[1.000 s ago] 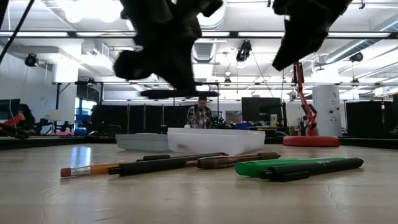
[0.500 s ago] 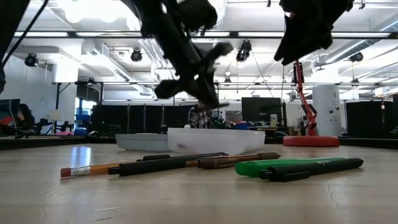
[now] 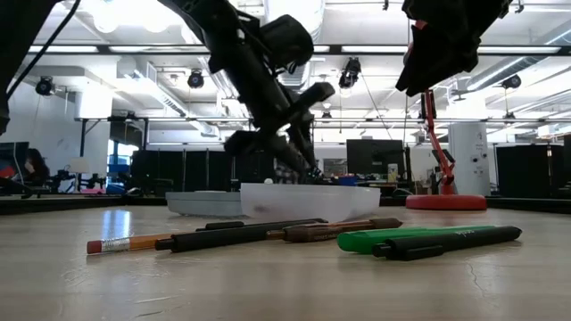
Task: Pick & place school supplies into a supply box
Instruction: Put the black pen into the gray supply box
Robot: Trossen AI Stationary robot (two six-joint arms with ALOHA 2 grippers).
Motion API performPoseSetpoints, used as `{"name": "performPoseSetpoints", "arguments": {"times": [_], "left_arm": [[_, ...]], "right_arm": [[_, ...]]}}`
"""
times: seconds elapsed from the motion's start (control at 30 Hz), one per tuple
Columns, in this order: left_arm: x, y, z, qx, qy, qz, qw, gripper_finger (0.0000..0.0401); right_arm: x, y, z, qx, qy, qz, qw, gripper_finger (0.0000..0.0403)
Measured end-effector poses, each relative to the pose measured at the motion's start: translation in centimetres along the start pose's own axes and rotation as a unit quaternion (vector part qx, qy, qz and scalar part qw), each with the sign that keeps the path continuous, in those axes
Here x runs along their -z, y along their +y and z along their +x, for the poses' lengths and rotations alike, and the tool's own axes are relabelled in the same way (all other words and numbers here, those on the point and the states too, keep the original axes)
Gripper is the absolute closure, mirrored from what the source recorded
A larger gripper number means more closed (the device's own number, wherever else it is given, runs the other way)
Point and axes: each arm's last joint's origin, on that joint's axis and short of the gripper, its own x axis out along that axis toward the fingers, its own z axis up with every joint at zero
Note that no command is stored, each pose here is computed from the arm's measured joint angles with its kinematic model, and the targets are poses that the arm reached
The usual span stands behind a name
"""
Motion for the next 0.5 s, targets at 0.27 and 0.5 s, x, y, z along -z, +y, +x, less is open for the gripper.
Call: {"name": "performPoseSetpoints", "arguments": {"times": [0.27, 0.5], "left_arm": [[1.7, -3.0, -2.5, 0.081, 0.042, 0.077, 0.993, 0.0309], [7.9, -5.7, -4.1, 0.087, 0.109, 0.138, 0.98, 0.0308]], "right_arm": [[0.3, -0.1, 0.1, -0.004, 0.015, -0.01, 1.0, 0.0177], [1.3, 0.3, 0.3, -0.076, 0.079, -0.061, 0.992, 0.0179]]}}
